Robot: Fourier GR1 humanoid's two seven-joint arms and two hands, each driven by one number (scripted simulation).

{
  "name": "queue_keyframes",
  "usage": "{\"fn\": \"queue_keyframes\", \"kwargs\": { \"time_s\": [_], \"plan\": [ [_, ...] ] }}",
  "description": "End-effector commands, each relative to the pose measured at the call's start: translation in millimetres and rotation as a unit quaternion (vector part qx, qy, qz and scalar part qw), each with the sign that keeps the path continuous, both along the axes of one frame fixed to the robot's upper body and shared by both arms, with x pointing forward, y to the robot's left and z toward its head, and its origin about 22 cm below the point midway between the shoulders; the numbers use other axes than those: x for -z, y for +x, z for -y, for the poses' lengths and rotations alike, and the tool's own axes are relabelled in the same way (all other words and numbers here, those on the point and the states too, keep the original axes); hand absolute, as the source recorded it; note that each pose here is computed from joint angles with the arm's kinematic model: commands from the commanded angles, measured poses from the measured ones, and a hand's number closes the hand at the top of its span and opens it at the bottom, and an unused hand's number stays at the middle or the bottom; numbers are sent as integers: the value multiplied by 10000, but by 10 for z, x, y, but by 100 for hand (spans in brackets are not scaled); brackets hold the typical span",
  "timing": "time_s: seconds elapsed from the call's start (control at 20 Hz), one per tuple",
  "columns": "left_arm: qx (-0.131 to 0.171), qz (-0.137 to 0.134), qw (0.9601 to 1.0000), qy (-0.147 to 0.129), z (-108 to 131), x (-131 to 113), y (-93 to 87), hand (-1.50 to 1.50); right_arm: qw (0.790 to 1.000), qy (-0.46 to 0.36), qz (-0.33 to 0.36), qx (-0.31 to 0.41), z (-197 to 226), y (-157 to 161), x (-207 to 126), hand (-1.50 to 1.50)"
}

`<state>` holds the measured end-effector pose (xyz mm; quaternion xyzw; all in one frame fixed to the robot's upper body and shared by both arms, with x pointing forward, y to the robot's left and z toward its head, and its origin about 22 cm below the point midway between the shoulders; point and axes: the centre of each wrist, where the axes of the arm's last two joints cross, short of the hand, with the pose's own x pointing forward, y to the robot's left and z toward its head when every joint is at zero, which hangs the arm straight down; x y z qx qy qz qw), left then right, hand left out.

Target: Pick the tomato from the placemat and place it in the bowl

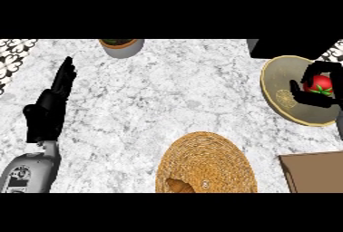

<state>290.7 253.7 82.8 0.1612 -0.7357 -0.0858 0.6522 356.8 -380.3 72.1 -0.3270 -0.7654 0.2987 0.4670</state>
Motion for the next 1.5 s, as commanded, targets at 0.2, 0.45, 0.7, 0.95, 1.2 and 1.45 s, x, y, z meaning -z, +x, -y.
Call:
{"fn": "queue_keyframes", "kwargs": {
  "time_s": [0.2, 0.45, 0.7, 0.95, 1.2, 1.45],
  "plan": [
    [61, -26, 10000, -67, 64, 67, 37, 0, 9961, 346, -761, 275, 16, 344, 225, 150],
    [169, 56, 9998, -63, 117, 10, 88, 0, 9890, 769, -1215, -333, 35, 303, 420, -150],
    [211, 69, 9998, 17, 101, -19, 119, 0, 9816, 1446, -974, -776, -87, 439, 331, -150],
    [104, 71, 9999, -40, -43, 30, 6, 0, 9751, 2031, -693, -562, 353, 262, 266, -150],
    [61, 26, 9999, -123, -80, -2, 84, 0, 9640, 2411, -883, -688, 837, 141, -141, -150],
    [145, 71, 9999, -58, 36, 33, 11, 0, 9533, 2749, -957, -806, 1256, -228, -98, -150]
  ]
}}
